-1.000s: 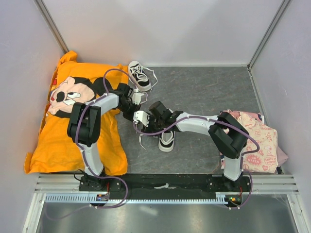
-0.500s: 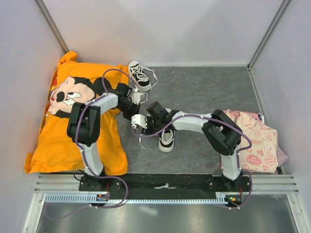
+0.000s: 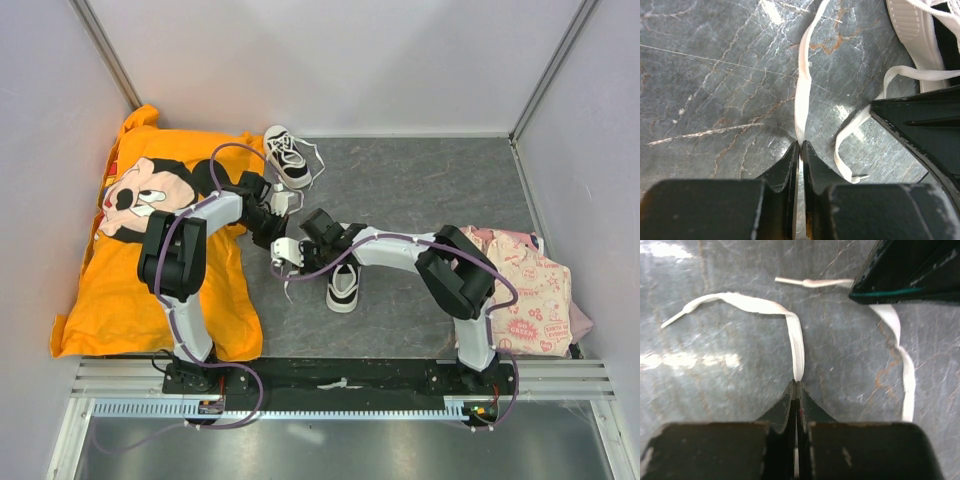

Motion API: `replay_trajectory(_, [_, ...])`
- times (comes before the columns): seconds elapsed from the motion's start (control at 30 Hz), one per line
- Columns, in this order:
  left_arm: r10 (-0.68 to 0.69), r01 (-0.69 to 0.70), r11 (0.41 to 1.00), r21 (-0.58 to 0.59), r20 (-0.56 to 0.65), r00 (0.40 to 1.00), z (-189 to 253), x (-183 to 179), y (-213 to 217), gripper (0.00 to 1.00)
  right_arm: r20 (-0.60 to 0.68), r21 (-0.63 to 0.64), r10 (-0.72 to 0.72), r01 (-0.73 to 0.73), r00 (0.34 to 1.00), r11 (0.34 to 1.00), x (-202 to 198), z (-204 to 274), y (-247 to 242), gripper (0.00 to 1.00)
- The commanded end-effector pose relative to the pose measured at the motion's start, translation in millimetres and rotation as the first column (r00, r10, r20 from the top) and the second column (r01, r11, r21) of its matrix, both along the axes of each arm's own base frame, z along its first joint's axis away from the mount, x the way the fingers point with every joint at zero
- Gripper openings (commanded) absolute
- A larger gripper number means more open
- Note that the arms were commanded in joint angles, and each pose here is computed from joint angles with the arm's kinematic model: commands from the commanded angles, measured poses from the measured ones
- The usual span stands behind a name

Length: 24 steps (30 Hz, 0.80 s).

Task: Tie the shoes

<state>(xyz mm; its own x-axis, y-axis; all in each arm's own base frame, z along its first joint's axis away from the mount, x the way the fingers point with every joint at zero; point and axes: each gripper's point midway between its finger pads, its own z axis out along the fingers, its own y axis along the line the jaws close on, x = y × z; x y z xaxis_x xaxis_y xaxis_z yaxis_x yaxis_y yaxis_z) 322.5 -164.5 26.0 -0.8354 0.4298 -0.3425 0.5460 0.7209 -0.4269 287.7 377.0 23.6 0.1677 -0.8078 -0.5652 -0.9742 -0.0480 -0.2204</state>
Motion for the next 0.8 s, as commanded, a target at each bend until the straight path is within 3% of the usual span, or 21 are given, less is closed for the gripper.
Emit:
replay_trajectory(0.0, [-0.007,0.007,0.997,-0.073,0.006,1.0,26,-3,-9,0.11,0.007,0.145,-0.034,0.032,0.999,0.989,-2,82,12,0.0])
replay_trajectory(0.2, [-0.057,0.06,0.993,-0.105,0.028,0.998,41,-23,-9,0.11,-0.021,0.221,-0.103,0.105,0.994,0.97,-19,132,-10,0.0])
replay_trajectory(0.4, [-0.138,0.141,0.983,-0.115,0.035,0.99,42,-50,-6,0.11,-0.076,0.204,-0.2,0.211,0.977,0.956,-32,136,-49,0.0])
replay_trajectory(0.77, [-0.278,0.28,0.96,-0.008,0.111,0.954,26,-84,11,0.1,-0.249,0.194,-0.37,0.421,0.895,0.886,-38,138,-98,0.0])
